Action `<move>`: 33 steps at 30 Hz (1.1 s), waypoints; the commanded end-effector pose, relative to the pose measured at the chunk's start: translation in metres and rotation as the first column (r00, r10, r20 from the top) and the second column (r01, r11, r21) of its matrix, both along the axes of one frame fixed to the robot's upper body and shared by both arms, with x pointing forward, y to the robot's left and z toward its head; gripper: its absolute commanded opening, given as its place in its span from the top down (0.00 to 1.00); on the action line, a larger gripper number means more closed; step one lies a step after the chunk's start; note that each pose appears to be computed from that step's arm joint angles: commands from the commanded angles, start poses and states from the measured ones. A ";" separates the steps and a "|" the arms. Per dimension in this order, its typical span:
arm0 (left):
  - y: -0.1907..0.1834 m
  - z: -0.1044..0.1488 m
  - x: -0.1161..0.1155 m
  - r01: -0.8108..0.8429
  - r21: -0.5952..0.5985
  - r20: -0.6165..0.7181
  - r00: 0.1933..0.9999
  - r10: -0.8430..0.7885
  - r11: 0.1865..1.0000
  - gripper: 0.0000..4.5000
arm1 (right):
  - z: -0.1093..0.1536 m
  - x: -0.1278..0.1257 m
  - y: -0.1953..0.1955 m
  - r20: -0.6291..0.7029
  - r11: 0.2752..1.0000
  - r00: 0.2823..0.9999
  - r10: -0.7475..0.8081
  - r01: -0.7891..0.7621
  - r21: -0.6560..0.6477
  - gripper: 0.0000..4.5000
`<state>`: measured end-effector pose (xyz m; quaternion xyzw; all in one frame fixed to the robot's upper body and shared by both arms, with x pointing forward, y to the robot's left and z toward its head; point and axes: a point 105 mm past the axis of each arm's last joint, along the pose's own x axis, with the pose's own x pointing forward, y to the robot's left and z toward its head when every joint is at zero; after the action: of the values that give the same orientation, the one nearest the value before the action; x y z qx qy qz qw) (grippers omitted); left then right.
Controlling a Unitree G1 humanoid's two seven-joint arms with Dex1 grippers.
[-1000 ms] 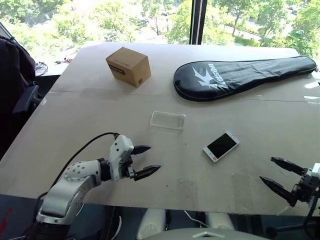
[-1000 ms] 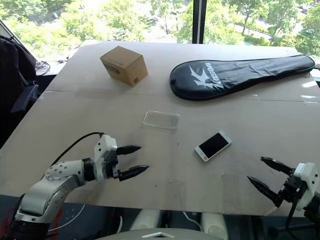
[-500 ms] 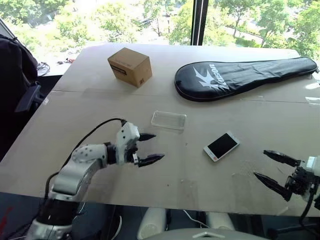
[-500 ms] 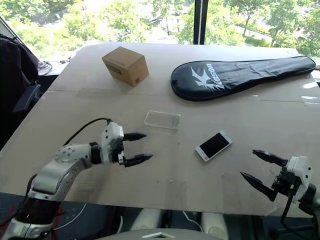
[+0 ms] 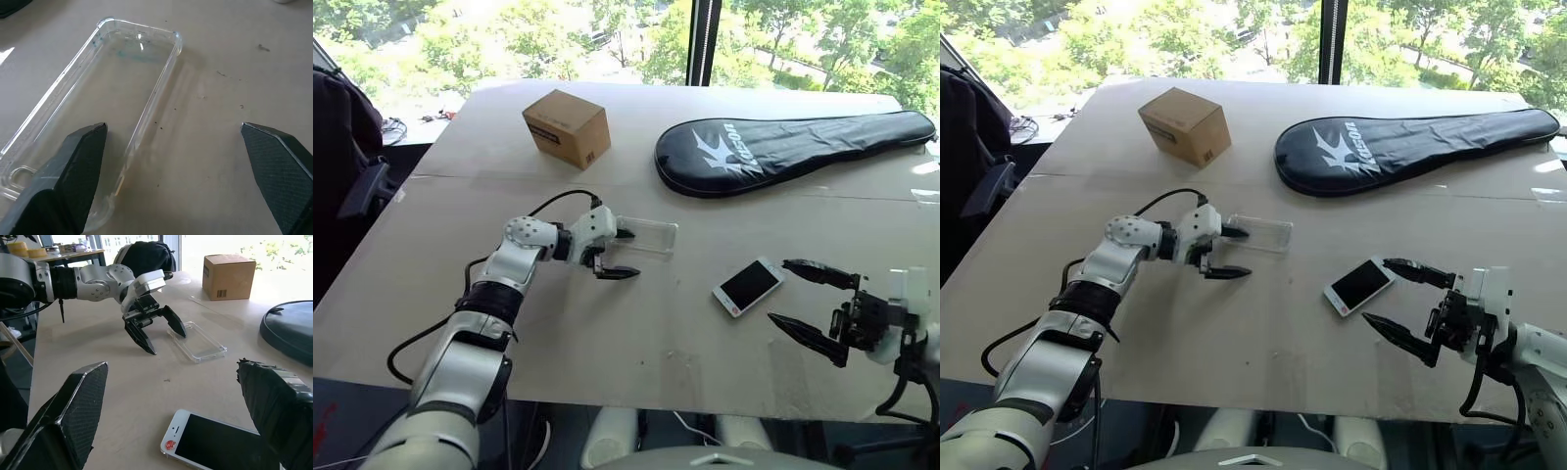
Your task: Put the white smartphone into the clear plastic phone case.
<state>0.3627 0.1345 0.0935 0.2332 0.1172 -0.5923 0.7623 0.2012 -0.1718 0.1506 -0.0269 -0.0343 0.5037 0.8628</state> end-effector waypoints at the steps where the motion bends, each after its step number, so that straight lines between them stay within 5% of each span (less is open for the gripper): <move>1: 0.005 -0.020 -0.003 0.009 0.053 -0.079 0.997 -0.005 0.999 0.20 | 0.009 -0.008 0.001 0.025 1.000 1.000 -0.009 0.009 0.007 0.00; 9: 0.002 -0.024 -0.005 0.067 0.077 -0.082 0.995 -0.061 0.995 0.96 | 0.007 -0.011 -0.002 0.015 1.000 1.000 -0.017 0.017 0.002 0.00; 12: -0.006 -0.022 -0.014 0.121 0.040 -0.115 0.987 -0.116 0.992 0.99 | 0.007 -0.011 -0.002 0.013 1.000 1.000 -0.014 0.014 0.001 0.00; 23: -0.063 -0.019 -0.107 0.365 -0.109 -0.301 0.874 -0.381 0.925 0.99 | -0.003 -0.011 0.003 -0.026 1.000 1.000 0.011 -0.011 -0.024 0.00; 26: -0.066 -0.020 -0.110 0.351 -0.100 -0.295 0.883 -0.365 0.931 0.80 | -0.005 -0.009 0.003 -0.028 0.999 1.000 -0.009 0.008 -0.042 0.00; 33: -0.060 -0.010 -0.104 0.309 -0.086 -0.259 0.911 -0.321 0.947 0.11 | -0.006 -0.009 0.001 -0.025 0.996 1.000 0.015 -0.017 -0.093 0.00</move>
<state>0.2561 0.0719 0.0745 0.1420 0.1781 -0.7427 0.6297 0.1943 -0.1710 0.1405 -0.0348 -0.0018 0.5002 0.8652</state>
